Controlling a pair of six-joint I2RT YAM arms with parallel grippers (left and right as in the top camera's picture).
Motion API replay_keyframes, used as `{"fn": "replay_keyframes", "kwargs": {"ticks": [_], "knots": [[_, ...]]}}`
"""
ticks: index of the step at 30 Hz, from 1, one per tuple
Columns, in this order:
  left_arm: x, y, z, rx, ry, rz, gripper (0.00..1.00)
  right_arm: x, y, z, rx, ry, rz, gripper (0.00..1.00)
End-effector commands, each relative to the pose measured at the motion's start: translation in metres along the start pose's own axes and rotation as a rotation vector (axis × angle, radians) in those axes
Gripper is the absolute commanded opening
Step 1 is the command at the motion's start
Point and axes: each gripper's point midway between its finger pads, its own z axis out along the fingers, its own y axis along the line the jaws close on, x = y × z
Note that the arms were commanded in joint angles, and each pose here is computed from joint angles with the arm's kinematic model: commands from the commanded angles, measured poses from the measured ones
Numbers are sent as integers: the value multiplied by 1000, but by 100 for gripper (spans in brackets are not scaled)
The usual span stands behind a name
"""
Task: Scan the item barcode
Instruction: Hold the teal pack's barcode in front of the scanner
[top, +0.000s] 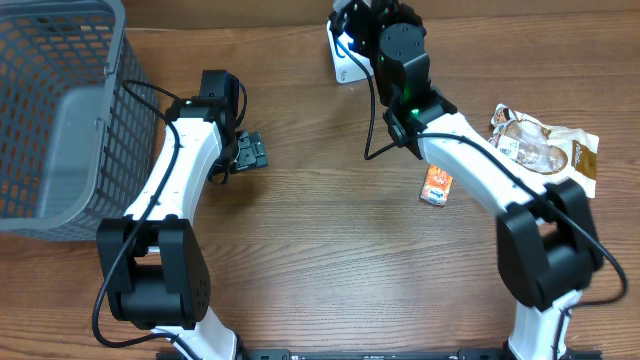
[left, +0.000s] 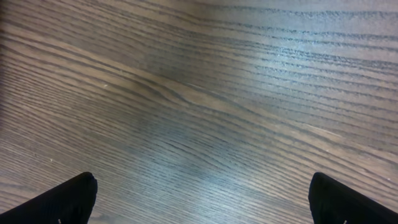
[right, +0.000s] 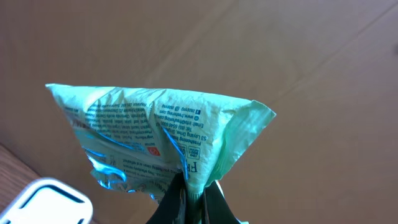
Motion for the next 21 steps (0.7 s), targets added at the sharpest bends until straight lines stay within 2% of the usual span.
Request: {"fn": "replay_keyframes", "kwargs": {"ticks": [1,7,13,21], "knots": [[-2,2,-5,-7,-18,11,100,17,-3,15,48,19,3,3],[-2,2,-5,-7,-18,11,100,41,18,30,115,-2,23,3],[-2,2,-5,-7,-18,11,100,70,48,38,105,33,-144,4],[-2,2,-5,-7,-18,11,100,69,45,38,161,4,-171,4]]}}
